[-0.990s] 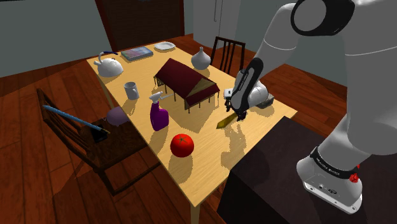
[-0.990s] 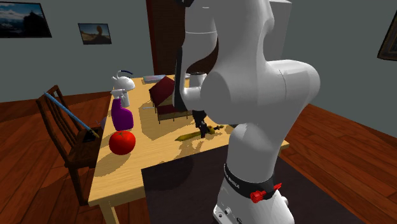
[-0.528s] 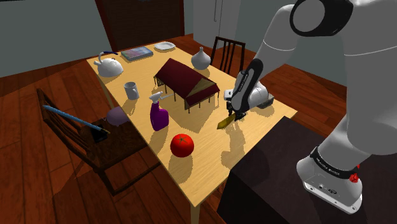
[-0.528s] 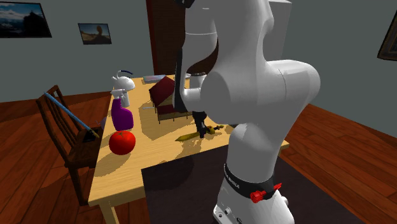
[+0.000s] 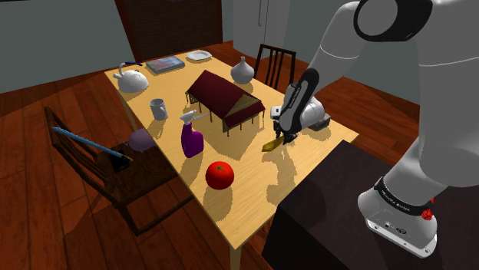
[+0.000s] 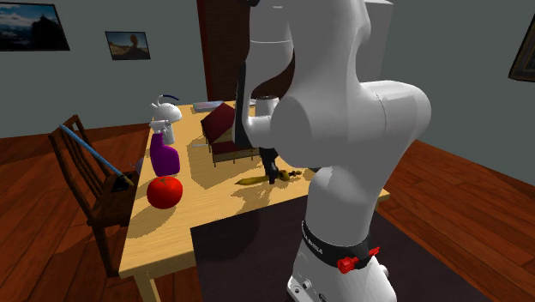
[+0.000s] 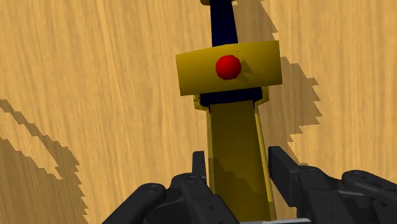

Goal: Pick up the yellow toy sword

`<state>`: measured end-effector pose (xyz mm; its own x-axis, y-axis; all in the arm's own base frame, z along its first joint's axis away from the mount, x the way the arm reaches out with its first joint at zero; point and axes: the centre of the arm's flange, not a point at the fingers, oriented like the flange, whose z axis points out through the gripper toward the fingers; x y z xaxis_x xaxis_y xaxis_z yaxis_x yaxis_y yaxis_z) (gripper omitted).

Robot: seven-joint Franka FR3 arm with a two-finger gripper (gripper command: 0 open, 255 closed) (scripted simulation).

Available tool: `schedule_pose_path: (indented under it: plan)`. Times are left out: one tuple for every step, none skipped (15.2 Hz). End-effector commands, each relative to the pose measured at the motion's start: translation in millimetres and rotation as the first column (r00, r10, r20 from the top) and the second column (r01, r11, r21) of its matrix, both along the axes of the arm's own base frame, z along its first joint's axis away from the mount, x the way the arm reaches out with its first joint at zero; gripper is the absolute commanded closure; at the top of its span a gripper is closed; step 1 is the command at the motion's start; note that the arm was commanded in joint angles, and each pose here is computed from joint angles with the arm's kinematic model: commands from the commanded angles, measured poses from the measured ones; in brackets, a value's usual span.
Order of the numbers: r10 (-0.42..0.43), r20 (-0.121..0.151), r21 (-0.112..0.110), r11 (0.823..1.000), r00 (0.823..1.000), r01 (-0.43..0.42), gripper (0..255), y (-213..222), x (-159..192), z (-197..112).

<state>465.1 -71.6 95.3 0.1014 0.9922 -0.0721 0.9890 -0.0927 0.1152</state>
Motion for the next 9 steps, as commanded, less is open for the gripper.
schedule_pose_path:
  plan:
    - [0.000, 0.000, 0.000, 1.000, 1.000, 0.000, 255, 0.2, 0.7, 10.5]
    - [0.000, 0.000, 0.000, 1.000, 1.000, 0.000, 255, 0.2, 0.7, 15.7]
    - [0.000, 0.000, 0.000, 1.000, 1.000, 0.000, 255, 0.2, 0.7, 21.0]
    - [0.000, 0.000, 0.000, 1.000, 1.000, 0.000, 255, 0.2, 0.7, 26.3]
    - [0.000, 0.000, 0.000, 1.000, 1.000, 0.000, 255, 0.2, 0.7, 31.6]
    - [0.000, 0.000, 0.000, 1.000, 1.000, 0.000, 255, 0.2, 0.7, 36.9]
    - [0.000, 0.000, 0.000, 1.000, 1.000, 0.000, 255, 0.2, 0.7, 42.1]
    - [0.000, 0.000, 0.000, 1.000, 1.000, 0.000, 255, 0.2, 0.7, 47.4]
    - [0.000, 0.000, 0.000, 1.000, 1.000, 0.000, 255, 0.2, 0.7, 52.7]
